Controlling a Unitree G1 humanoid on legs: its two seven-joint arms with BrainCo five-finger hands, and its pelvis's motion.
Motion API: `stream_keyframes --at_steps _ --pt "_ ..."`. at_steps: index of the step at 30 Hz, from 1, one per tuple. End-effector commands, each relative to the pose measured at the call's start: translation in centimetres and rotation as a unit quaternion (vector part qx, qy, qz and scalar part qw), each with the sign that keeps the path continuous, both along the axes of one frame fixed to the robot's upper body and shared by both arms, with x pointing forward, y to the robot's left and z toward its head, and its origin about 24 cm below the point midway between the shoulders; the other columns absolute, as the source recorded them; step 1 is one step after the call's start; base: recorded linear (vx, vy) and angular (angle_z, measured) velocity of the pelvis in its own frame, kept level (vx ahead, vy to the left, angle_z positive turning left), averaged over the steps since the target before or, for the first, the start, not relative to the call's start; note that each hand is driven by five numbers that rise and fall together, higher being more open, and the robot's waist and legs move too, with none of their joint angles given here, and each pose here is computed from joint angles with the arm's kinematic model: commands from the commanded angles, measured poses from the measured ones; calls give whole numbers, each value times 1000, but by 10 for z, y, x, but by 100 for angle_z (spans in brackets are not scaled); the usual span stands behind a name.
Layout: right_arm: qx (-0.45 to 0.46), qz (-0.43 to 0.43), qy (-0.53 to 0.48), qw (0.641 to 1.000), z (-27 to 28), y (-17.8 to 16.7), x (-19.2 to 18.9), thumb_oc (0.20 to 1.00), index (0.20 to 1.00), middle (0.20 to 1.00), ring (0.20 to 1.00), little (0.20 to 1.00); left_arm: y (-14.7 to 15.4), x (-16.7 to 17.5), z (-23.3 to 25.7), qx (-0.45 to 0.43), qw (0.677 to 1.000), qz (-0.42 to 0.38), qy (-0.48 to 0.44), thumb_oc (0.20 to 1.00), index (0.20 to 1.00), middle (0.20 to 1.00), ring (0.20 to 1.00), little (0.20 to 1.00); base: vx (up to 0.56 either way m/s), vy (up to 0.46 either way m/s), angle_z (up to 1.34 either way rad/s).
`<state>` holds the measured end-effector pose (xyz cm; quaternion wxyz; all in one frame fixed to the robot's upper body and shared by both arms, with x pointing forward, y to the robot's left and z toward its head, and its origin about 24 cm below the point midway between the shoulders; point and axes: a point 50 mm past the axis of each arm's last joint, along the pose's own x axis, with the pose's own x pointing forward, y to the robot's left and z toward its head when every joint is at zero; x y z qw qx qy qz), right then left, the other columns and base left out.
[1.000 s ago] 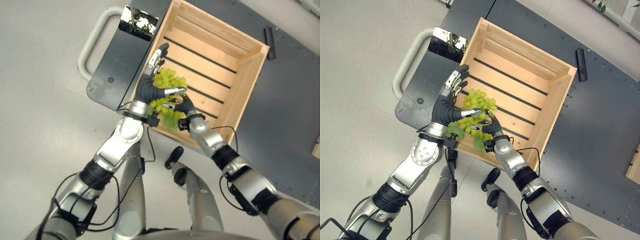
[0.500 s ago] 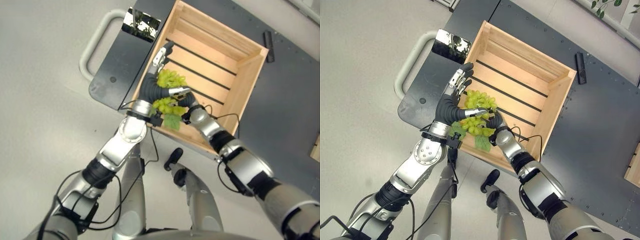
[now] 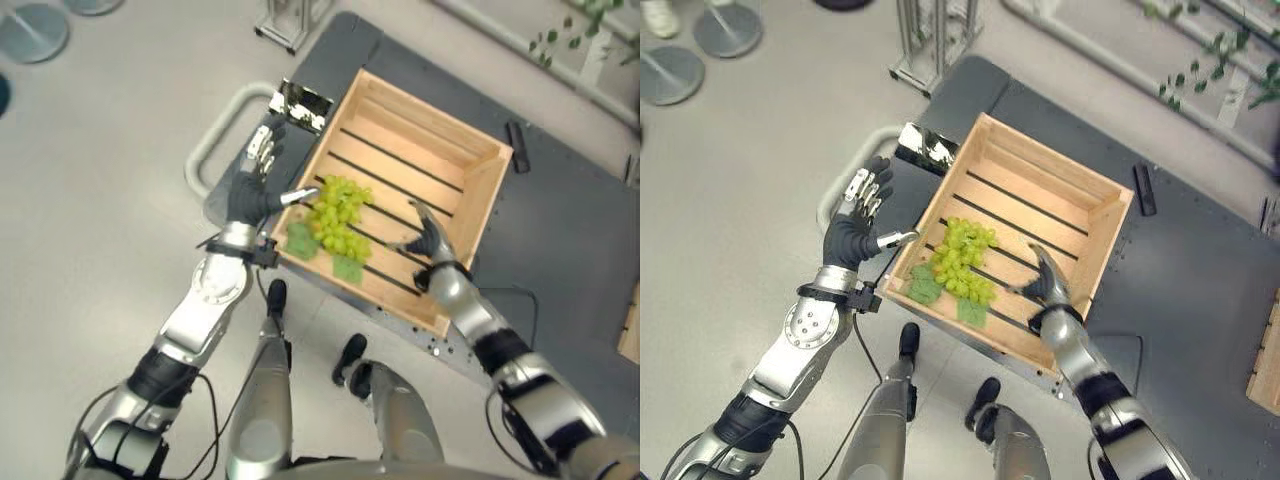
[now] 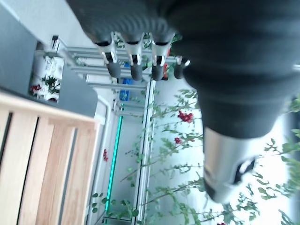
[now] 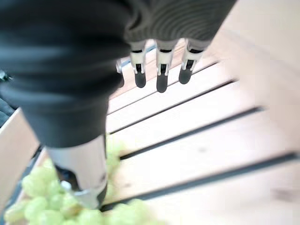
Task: Pick up the fruits from the basket on one side to the basket on the other side
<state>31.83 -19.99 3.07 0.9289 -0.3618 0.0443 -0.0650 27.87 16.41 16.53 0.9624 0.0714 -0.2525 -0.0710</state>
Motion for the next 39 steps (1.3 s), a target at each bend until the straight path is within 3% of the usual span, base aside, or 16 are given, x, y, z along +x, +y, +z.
stream_keyframes --at_steps 1,6,16,20,26,39 --pt "40 9 -57 998 25 -6 6 1000 1000 1000 1000 1000 -8 -12 7 -19 998 -41 -37 1000 1000 1000 1000 1000 9 -220 -15" --pt "63 -11 -35 997 5 -22 -20 1000 1000 1000 1000 1000 2 -24 -8 -19 999 -43 -2 1000 1000 1000 1000 1000 -51 -208 38" --pt "-30 43 -93 994 42 -29 -18 1000 1000 1000 1000 1000 -17 -25 -8 -39 994 -105 5 1000 1000 1000 1000 1000 -113 -17 71" --pt "-116 68 -164 977 86 -24 5 1000 1000 1000 1000 1000 -29 -25 5 -36 988 -147 -20 1000 1000 1000 1000 1000 -113 85 45" --pt "-200 109 -181 957 112 -6 26 1000 1000 1000 1000 1000 -24 -27 27 -9 986 -150 -67 1000 1000 1000 1000 1000 -2 -4 28" --pt "-412 121 -132 894 144 -30 49 1000 1000 1000 1000 1000 -39 -22 31 6 983 -167 -76 1000 1000 1000 1000 1000 6 45 13"
